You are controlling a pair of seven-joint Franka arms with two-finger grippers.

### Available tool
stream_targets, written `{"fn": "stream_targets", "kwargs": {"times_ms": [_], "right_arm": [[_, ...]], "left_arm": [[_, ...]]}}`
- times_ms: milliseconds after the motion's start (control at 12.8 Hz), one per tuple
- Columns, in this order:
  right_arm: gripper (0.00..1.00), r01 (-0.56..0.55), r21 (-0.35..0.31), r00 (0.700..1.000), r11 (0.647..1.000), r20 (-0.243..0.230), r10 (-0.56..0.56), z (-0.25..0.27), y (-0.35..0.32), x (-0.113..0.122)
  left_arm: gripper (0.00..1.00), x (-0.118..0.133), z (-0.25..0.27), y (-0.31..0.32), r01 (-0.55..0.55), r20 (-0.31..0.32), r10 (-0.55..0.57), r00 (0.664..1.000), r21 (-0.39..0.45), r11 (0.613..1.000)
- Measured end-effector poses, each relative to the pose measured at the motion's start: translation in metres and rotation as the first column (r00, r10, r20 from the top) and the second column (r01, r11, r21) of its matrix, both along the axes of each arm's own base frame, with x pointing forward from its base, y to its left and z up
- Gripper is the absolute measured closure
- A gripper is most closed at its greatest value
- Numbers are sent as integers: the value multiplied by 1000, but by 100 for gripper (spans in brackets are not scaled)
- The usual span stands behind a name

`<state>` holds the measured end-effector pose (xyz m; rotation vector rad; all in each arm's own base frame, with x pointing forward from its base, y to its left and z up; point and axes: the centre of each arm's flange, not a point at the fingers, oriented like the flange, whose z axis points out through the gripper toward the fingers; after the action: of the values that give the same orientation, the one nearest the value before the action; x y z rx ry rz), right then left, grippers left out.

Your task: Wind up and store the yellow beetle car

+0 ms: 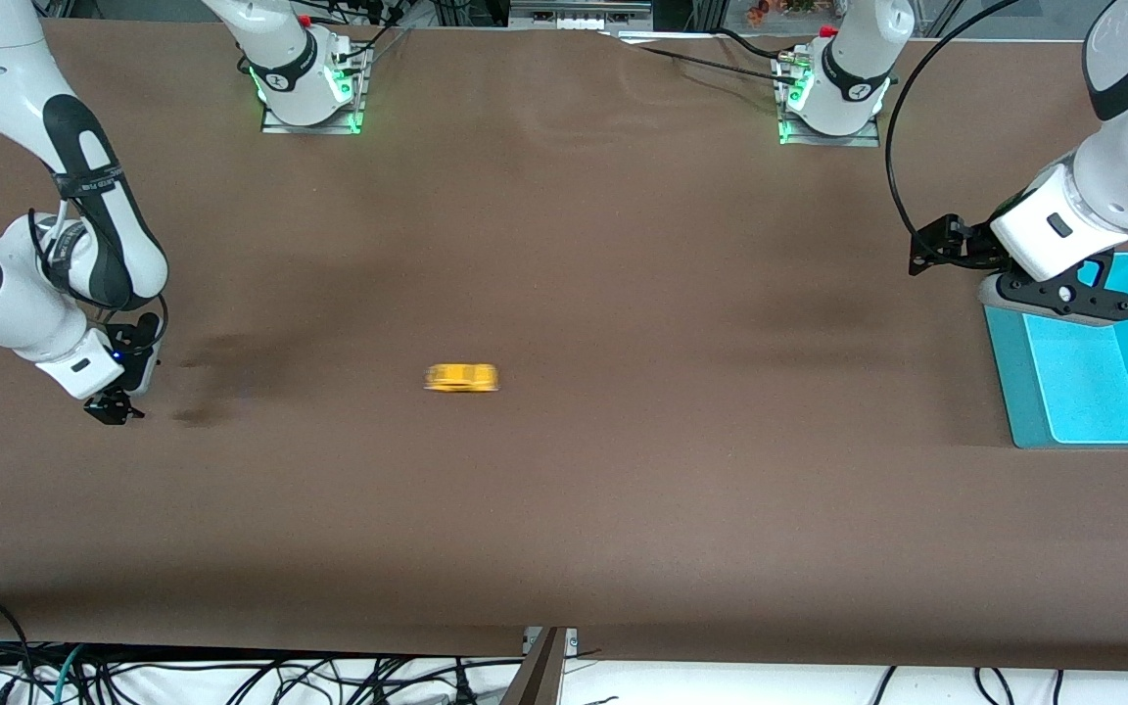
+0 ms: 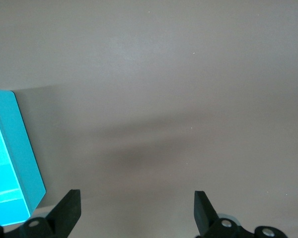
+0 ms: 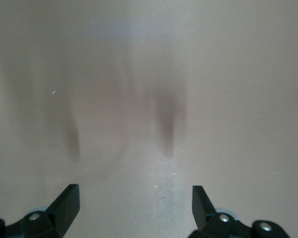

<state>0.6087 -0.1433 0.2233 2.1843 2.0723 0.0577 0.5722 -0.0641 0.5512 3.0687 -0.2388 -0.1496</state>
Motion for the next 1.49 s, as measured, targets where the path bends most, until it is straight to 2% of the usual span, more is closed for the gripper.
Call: {"fn": "stream_targets", "kwargs": {"times_ms": [235, 392, 470, 548, 705, 862, 1175, 1253, 1332, 1488], "right_arm": [[0, 208, 43, 978, 977, 2, -208, 41, 15, 14], [0, 364, 72, 931, 929, -30, -363, 72, 33, 28], [0, 451, 77, 892, 889, -60, -447, 86, 46, 34], [0, 556, 69, 830, 829, -99, -549, 97, 58, 39], [0, 745, 21, 661, 666, -160, -734, 117, 86, 44], [0, 856, -13, 507, 517, -173, -844, 139, 116, 48], [0, 970, -58, 224, 236, -163, -961, 210, 148, 41], [0, 980, -65, 175, 187, -157, -972, 231, 151, 37], [0, 984, -70, 153, 166, -153, -976, 251, 152, 32], [0, 984, -75, 146, 159, -150, -978, 282, 150, 24]], "left_arm": [[0, 0, 0, 0, 0, 0, 0, 1000, 0, 1000], [0, 0, 0, 0, 0, 0, 0, 1000, 0, 1000], [0, 0, 0, 0, 0, 0, 0, 1000, 0, 1000], [0, 0, 0, 0, 0, 0, 0, 1000, 0, 1000], [0, 0, 0, 0, 0, 0, 0, 1000, 0, 1000], [0, 0, 0, 0, 2, 1, -2, 1000, 0, 1000], [0, 5, -13, 2, 77, -17, -77, 997, -7, 997], [0, 8, -20, 6, 126, -27, -126, 992, -14, 992], [0, 12, -28, 12, 202, -32, -202, 979, -26, 979], [0, 20, -44, 27, 353, -47, -353, 934, -20, 935]]}}
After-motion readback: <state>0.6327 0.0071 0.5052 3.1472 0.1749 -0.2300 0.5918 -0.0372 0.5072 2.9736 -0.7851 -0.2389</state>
